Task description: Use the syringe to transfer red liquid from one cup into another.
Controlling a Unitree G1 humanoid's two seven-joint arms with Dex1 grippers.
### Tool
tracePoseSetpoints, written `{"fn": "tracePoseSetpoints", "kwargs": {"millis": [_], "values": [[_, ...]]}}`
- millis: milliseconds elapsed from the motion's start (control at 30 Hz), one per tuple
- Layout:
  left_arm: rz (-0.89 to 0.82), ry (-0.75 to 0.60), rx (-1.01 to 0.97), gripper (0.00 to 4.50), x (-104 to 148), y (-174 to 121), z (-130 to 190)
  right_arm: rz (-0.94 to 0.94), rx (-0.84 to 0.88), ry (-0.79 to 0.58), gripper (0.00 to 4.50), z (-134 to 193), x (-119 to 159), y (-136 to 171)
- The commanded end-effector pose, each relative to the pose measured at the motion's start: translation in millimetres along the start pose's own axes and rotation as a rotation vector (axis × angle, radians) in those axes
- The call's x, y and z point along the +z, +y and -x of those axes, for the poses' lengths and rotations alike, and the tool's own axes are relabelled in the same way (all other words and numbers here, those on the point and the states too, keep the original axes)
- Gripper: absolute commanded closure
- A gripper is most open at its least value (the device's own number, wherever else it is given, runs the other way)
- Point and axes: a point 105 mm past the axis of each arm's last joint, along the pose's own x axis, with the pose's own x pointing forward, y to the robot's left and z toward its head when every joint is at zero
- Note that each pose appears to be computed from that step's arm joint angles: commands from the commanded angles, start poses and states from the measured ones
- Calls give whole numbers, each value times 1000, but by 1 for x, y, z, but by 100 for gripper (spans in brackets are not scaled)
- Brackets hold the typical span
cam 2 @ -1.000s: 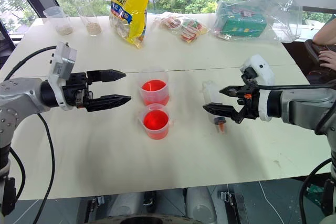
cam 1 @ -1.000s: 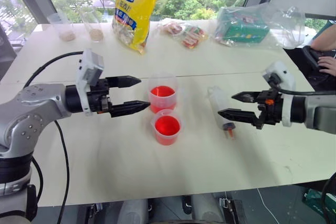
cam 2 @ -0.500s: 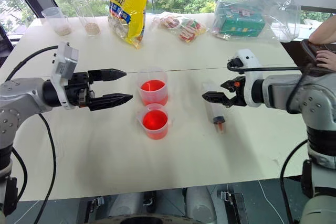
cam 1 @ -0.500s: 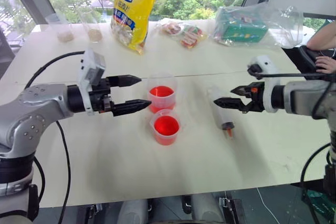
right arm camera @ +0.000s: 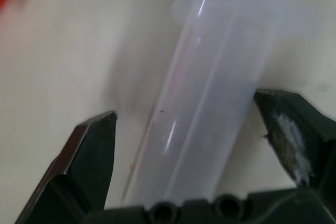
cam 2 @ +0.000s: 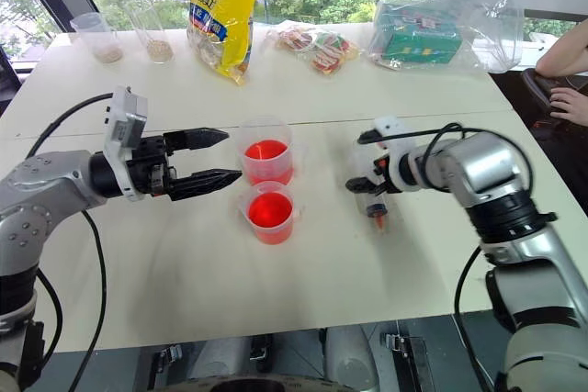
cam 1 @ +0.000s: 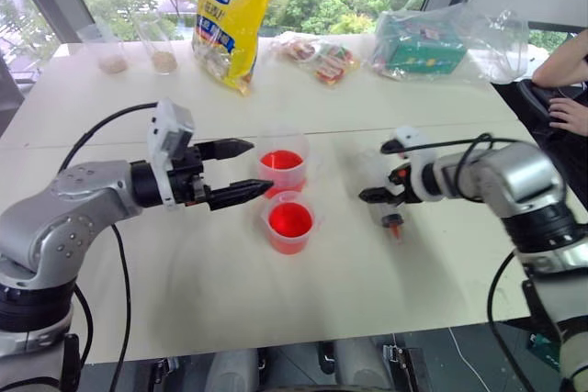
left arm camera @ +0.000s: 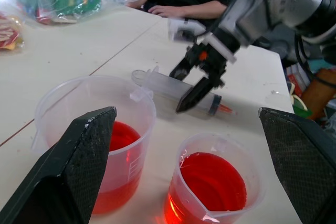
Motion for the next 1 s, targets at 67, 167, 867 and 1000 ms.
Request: {"fn": "tracePoseSetpoints", "kwargs": {"millis": [67, 167, 867, 1000], "values": [[-63, -34, 16, 0, 10, -3, 2, 71, -45, -1, 3, -8, 6, -6], [-77, -38, 23, 0, 13, -1, 1, 75, -35, -12, 3, -14, 11, -5], [-149, -37, 72, 0, 46, 30, 20, 311, 123, -933, 306, 109, 140, 48], [-156, -25, 65, 0, 48, 33, 21, 239, 261, -1226, 306, 133, 173, 76]]}}
